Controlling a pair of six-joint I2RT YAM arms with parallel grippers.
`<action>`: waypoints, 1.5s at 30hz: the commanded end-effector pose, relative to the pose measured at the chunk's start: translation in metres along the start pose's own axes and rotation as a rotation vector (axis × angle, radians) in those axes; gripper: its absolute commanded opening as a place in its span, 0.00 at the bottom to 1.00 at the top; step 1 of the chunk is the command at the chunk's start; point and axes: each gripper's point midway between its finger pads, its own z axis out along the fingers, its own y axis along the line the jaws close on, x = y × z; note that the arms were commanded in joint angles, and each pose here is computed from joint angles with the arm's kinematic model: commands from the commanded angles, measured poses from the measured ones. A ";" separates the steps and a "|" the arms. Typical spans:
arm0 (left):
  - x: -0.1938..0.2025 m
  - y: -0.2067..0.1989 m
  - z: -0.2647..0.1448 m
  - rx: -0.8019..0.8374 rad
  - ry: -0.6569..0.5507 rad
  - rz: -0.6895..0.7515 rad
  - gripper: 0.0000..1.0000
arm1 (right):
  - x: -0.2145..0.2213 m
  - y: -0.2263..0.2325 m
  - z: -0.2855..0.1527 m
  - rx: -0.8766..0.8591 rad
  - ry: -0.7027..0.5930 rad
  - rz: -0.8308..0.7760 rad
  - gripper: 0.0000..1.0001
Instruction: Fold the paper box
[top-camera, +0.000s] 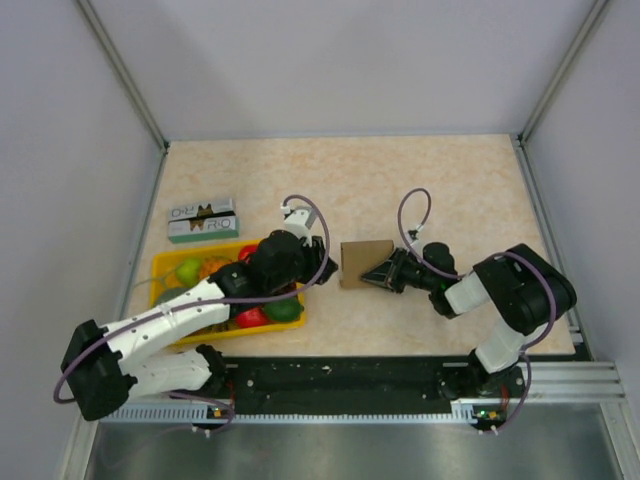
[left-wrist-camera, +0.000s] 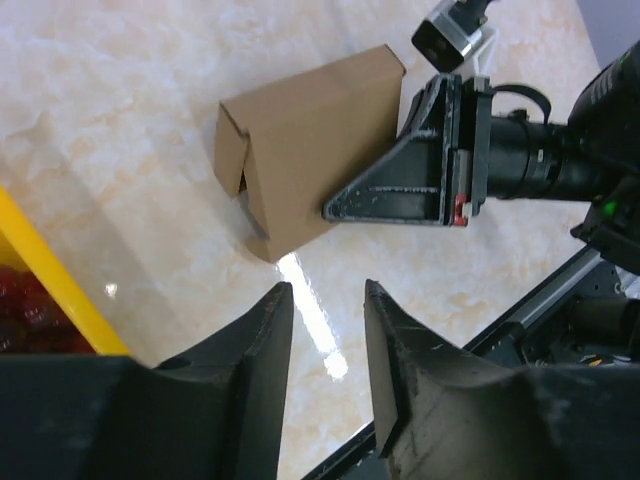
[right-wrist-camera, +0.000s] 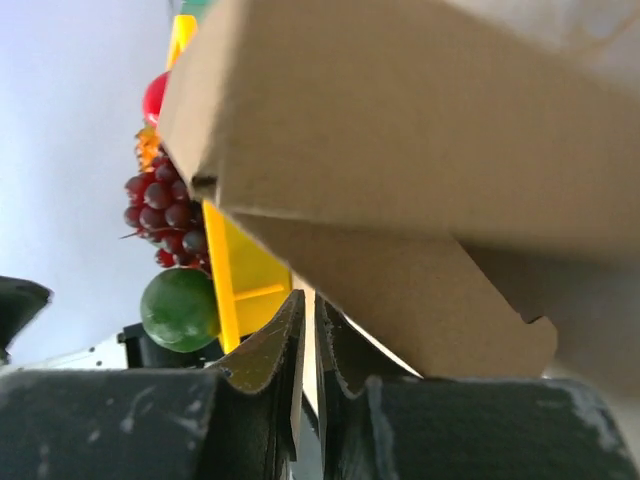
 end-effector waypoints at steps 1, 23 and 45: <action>-0.014 -0.024 0.014 0.135 0.104 0.003 0.34 | -0.015 0.006 0.001 0.016 -0.044 -0.083 0.08; -0.044 0.013 0.080 0.180 0.205 0.256 0.90 | -0.039 0.050 -0.011 0.049 0.012 -0.363 0.15; 0.021 0.025 0.134 0.441 0.528 0.193 0.59 | -0.079 0.051 0.019 0.024 -0.030 -0.314 0.15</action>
